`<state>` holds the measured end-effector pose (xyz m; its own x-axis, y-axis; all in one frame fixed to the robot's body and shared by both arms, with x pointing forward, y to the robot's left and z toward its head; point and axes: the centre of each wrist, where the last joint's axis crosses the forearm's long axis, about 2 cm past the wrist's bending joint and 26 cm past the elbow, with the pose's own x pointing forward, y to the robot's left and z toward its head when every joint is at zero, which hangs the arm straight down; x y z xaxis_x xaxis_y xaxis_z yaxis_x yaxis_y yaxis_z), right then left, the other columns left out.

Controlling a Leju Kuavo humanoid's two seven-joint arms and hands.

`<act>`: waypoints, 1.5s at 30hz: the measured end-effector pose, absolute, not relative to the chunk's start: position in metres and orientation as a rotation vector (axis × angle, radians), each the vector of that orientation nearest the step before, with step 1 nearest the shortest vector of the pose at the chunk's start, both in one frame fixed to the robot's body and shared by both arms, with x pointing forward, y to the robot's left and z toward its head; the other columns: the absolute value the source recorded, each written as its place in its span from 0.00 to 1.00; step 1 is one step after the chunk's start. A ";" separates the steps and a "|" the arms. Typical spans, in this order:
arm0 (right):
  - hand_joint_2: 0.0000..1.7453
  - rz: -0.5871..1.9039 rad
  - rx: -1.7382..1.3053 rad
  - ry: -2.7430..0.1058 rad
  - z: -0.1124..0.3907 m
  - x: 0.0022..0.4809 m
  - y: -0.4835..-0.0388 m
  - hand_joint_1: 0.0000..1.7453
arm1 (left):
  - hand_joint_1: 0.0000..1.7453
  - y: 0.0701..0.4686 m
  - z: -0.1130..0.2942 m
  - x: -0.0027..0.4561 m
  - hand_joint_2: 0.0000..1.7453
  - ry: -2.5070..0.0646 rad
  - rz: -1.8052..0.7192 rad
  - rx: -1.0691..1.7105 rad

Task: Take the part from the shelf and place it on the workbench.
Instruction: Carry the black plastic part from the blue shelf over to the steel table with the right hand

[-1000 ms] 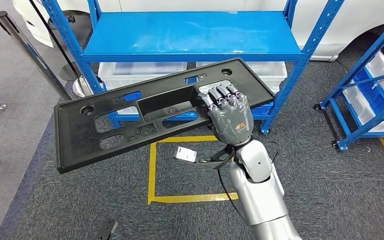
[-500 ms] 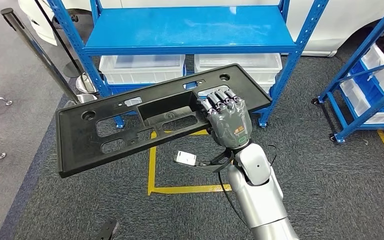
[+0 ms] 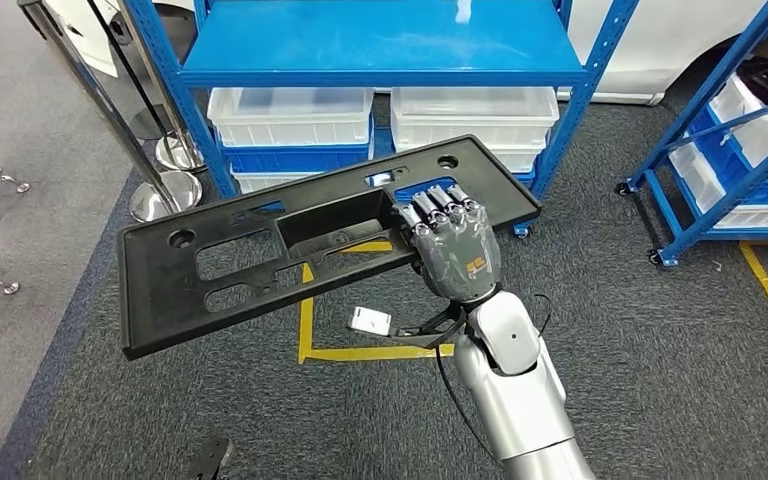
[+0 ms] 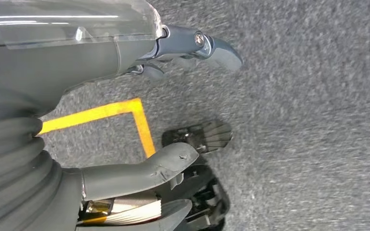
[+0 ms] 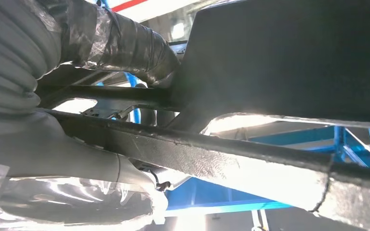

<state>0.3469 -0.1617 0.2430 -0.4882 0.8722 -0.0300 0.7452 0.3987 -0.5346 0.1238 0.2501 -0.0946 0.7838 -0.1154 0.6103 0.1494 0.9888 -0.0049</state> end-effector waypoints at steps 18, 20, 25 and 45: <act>1.00 0.726 -1.459 -2.364 0.242 0.347 -0.164 1.00 | 0.00 0.235 -0.091 0.131 1.00 -0.665 -0.166 -0.087; 1.00 0.728 -1.462 -2.360 0.242 0.348 -0.165 1.00 | 0.00 0.233 -0.091 0.130 1.00 -0.663 -0.167 -0.092; 1.00 0.732 -1.474 -2.344 0.240 0.348 -0.170 1.00 | 0.00 0.230 -0.091 0.131 1.00 -0.660 -0.174 -0.098; 1.00 0.738 -1.484 -2.346 0.242 0.349 -0.171 1.00 | 0.00 0.226 -0.090 0.130 1.00 -0.695 -0.193 -0.106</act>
